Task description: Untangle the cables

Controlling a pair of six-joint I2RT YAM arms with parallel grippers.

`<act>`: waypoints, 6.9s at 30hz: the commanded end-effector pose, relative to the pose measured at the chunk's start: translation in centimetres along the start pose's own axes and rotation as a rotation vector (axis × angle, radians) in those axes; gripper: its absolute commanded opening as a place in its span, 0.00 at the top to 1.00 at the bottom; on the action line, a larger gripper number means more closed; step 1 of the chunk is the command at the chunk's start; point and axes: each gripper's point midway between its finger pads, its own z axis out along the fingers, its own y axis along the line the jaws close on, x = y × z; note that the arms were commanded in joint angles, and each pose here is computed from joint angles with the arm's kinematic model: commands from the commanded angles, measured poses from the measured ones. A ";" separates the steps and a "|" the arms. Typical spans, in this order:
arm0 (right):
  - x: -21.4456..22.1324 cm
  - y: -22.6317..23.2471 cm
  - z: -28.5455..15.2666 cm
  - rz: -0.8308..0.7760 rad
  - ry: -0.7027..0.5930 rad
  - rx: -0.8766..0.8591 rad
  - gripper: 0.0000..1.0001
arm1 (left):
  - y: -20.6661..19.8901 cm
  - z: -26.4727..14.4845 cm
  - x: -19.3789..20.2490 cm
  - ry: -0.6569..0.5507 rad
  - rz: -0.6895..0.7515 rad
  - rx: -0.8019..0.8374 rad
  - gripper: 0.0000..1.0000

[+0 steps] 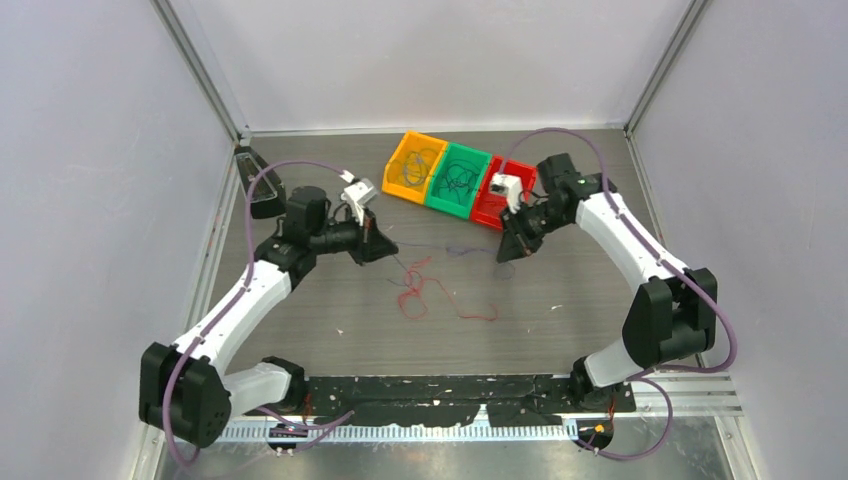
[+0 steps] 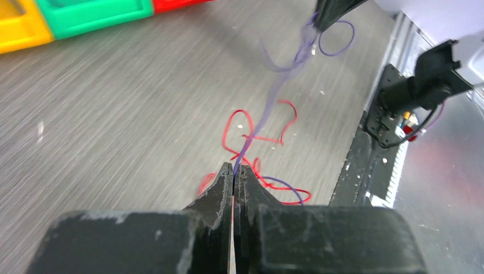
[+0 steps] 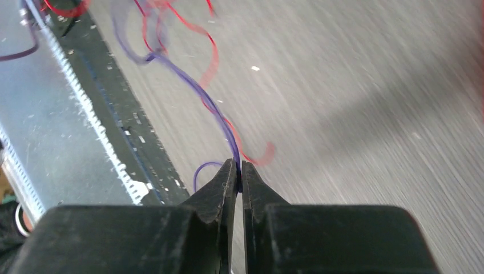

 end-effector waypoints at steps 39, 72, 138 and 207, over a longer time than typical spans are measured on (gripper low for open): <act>-5.4 9.0 -9.2 -0.311 -0.282 0.039 0.94 | -5.7 -3.5 -3.9 -0.046 0.058 0.143 1.00; -7.0 13.6 -11.4 -0.435 -0.453 -0.121 0.95 | -9.3 -3.5 -8.2 -0.105 0.602 0.256 0.20; -5.5 14.5 -10.1 -0.475 -0.432 -0.156 0.95 | -13.0 5.8 -7.1 -0.273 0.434 0.283 0.57; -15.6 24.7 -25.3 -0.460 -0.986 -0.281 0.95 | -0.5 -1.8 -0.6 -0.163 0.060 -0.025 0.33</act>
